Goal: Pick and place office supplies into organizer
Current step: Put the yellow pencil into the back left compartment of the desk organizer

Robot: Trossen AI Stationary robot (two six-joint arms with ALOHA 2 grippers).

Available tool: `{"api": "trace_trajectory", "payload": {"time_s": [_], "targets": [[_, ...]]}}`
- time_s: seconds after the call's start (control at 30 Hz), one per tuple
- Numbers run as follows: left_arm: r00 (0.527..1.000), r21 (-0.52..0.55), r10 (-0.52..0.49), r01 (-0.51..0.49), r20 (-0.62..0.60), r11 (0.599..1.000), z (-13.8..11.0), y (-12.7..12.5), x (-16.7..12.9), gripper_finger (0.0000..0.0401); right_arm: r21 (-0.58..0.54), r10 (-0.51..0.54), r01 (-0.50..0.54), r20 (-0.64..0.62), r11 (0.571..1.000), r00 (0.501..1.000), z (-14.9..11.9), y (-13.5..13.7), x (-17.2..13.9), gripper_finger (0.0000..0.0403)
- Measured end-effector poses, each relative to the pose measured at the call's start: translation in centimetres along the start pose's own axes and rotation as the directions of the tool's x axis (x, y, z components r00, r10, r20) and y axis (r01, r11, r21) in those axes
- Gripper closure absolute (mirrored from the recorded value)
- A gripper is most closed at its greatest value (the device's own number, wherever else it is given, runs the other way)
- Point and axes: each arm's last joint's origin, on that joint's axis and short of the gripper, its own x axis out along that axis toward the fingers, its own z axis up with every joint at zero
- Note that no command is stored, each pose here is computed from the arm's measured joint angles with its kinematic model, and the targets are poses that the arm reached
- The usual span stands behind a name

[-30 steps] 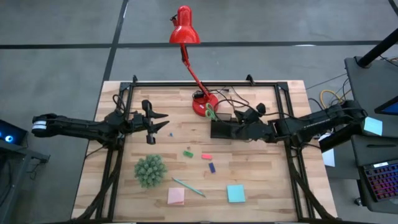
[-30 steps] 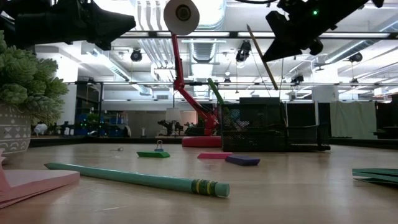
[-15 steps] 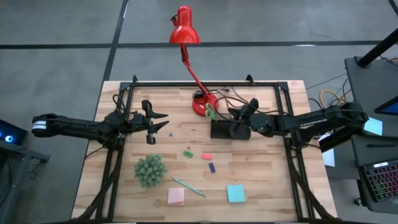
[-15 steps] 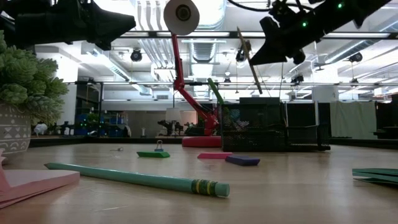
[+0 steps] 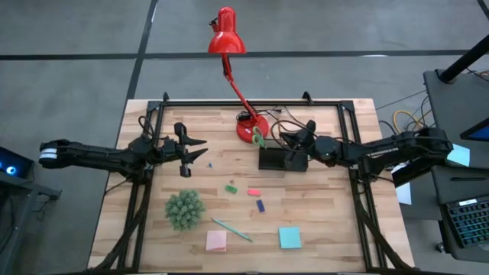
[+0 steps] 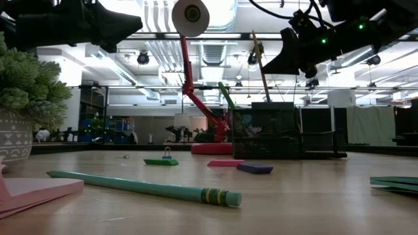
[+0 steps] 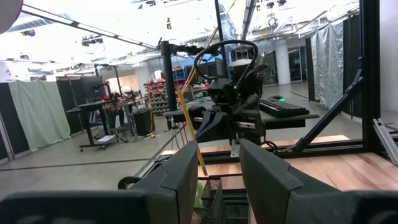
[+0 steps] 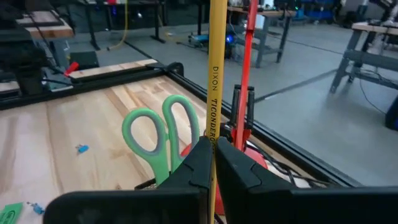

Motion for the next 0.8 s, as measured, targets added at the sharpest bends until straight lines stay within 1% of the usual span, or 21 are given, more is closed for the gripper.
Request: {"api": "trace_trajectory", "payload": {"time_s": [0.1,0.3,0.43,0.6,0.73,0.8], "targets": [[1.0,0.0,0.0,0.0,0.0,1.0,0.0,0.0,0.0,0.0294,-0.012,0.003,-0.003,0.02,1.0,1.0,-0.4,-0.1,-0.2,0.0394],[1.0,0.0,0.0,0.0,0.0,1.0,0.0,0.0,0.0,0.0294,-0.001,0.006,-0.006,0.054,1.0,0.999,-1.6,-0.5,-0.7,0.0394],[1.0,0.0,0.0,0.0,0.0,1.0,0.0,0.0,0.0,0.0294,0.007,0.012,-0.013,0.101,1.0,0.995,-2.4,-0.9,-1.2,0.0394],[1.0,0.0,0.0,0.0,0.001,1.0,0.0,0.0,0.0,0.0294,0.016,0.063,-0.066,0.164,0.998,0.984,-3.0,-1.4,-1.8,0.0394],[1.0,0.0,0.0,0.0,0.0,1.0,0.0,0.0,0.0,0.0294,0.0,0.069,-0.07,0.164,0.998,0.984,-3.4,-1.6,-1.9,0.0394],[1.0,0.0,0.0,0.0,0.001,1.0,0.0,0.0,0.0,0.0294,-0.009,0.095,-0.095,0.163,0.995,0.982,-3.4,-1.5,-1.9,0.0394]]}}
